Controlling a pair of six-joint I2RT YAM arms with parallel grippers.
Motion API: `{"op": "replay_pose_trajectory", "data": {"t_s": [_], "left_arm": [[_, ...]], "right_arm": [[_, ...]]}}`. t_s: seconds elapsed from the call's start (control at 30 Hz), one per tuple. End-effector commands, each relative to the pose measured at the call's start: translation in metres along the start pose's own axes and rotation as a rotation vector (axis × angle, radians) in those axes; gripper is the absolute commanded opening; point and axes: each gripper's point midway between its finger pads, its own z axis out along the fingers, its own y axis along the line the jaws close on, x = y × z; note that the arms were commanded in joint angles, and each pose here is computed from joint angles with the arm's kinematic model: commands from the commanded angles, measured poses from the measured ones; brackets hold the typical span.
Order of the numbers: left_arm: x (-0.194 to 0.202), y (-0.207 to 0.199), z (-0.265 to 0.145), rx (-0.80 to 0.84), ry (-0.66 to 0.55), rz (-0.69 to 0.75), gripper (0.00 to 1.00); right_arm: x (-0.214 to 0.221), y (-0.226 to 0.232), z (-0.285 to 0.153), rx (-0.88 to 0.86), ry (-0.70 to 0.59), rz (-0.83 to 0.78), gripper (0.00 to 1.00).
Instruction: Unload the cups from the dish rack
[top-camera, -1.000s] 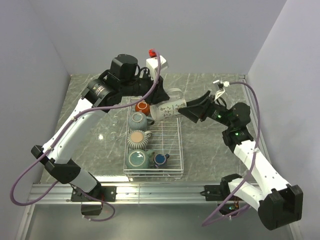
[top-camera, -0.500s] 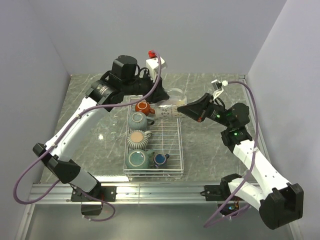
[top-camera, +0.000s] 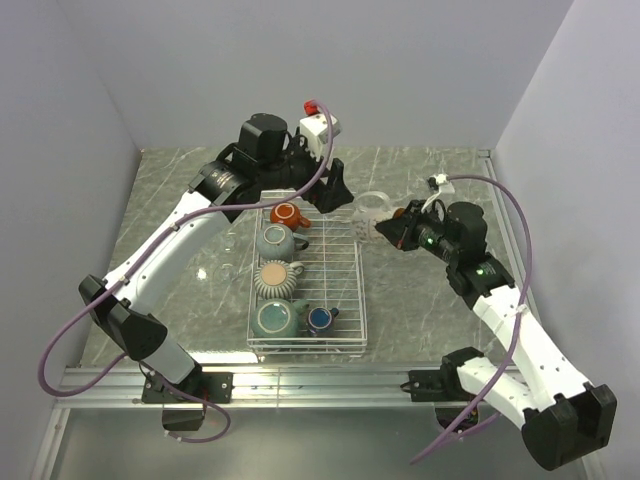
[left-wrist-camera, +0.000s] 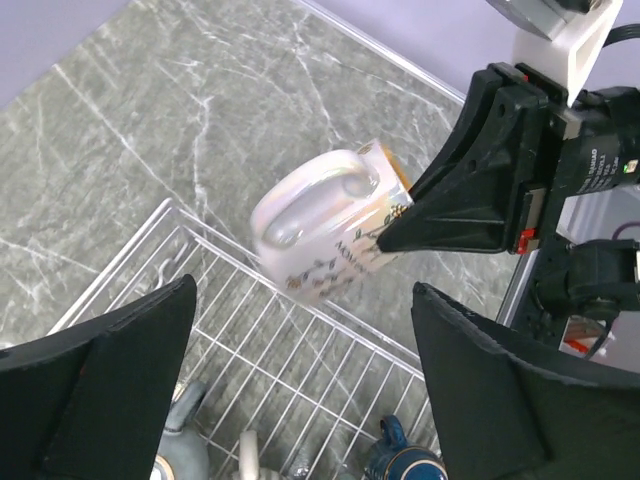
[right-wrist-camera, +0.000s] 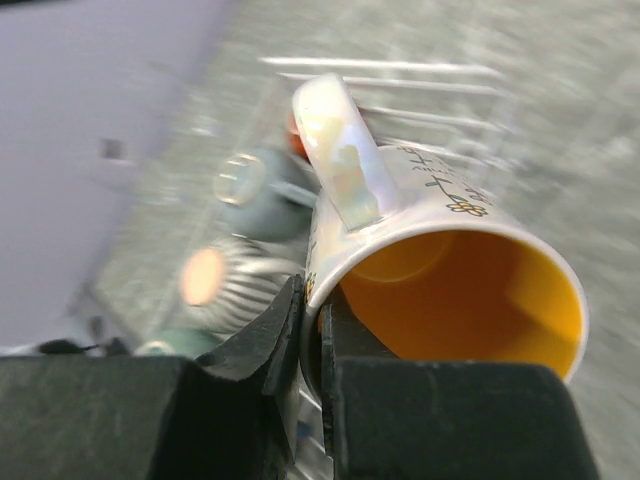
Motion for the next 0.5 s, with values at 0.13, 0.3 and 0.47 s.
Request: {"op": "replay_pose_trajectory", "data": {"t_s": [0.13,0.3,0.47], "left_arm": [[-0.021,0.024,-0.019,-0.182,-0.046,0.051,0.98],[-0.015,0.044,-0.035,-0.308,-0.006,0.105,0.98],[-0.008,0.055,-0.047,-0.378,0.026,0.133,0.99]], "right_arm": [[-0.091,-0.032,-0.023,0.346,-0.153,-0.244,0.0],[-0.117,-0.07,-0.023,0.542,-0.052,-0.299,0.0],[-0.126,-0.115,-0.036,0.754,0.043,-0.312,0.0]]}}
